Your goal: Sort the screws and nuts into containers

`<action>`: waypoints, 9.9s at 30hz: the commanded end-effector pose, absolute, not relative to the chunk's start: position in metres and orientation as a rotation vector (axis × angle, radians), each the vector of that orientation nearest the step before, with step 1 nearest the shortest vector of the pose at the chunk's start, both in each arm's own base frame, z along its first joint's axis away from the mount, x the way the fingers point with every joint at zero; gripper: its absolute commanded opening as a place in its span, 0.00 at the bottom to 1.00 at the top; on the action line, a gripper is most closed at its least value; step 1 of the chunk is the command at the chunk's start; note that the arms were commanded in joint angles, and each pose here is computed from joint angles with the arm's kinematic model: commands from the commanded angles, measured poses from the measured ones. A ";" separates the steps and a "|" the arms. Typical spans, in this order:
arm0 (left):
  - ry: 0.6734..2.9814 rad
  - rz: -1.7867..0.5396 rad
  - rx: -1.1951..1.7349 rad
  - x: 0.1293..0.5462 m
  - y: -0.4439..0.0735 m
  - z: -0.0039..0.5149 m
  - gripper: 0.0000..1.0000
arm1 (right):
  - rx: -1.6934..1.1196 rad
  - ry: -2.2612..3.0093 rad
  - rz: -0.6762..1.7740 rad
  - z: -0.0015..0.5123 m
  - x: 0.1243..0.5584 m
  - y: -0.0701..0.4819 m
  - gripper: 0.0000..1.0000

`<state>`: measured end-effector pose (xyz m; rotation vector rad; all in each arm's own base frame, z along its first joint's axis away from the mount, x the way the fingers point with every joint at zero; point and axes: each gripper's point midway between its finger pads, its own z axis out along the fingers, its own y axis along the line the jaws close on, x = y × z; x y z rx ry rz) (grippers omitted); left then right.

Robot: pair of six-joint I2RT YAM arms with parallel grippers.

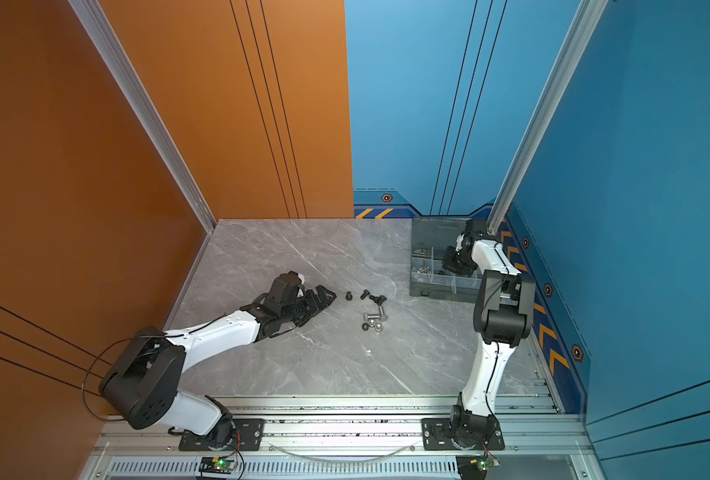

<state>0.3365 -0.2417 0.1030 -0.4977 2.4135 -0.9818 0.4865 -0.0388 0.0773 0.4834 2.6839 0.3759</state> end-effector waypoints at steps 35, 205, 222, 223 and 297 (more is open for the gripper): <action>2.433 -1.138 -0.347 0.322 -0.219 0.111 0.98 | 0.081 2.743 0.372 0.085 0.312 0.201 0.52; 2.384 -1.180 -0.357 0.325 -0.218 0.128 0.98 | 0.105 2.573 0.535 0.200 0.358 0.113 0.52; 2.395 -1.166 -0.364 0.319 -0.216 0.124 0.98 | 0.011 2.742 0.427 0.104 0.289 0.180 0.52; 2.395 -1.165 -0.365 0.319 -0.216 0.124 0.98 | 0.004 2.745 0.410 0.100 0.287 0.182 0.53; 2.395 -1.158 -0.363 0.314 -0.214 0.125 0.98 | -0.455 2.859 0.128 0.029 0.285 0.208 0.08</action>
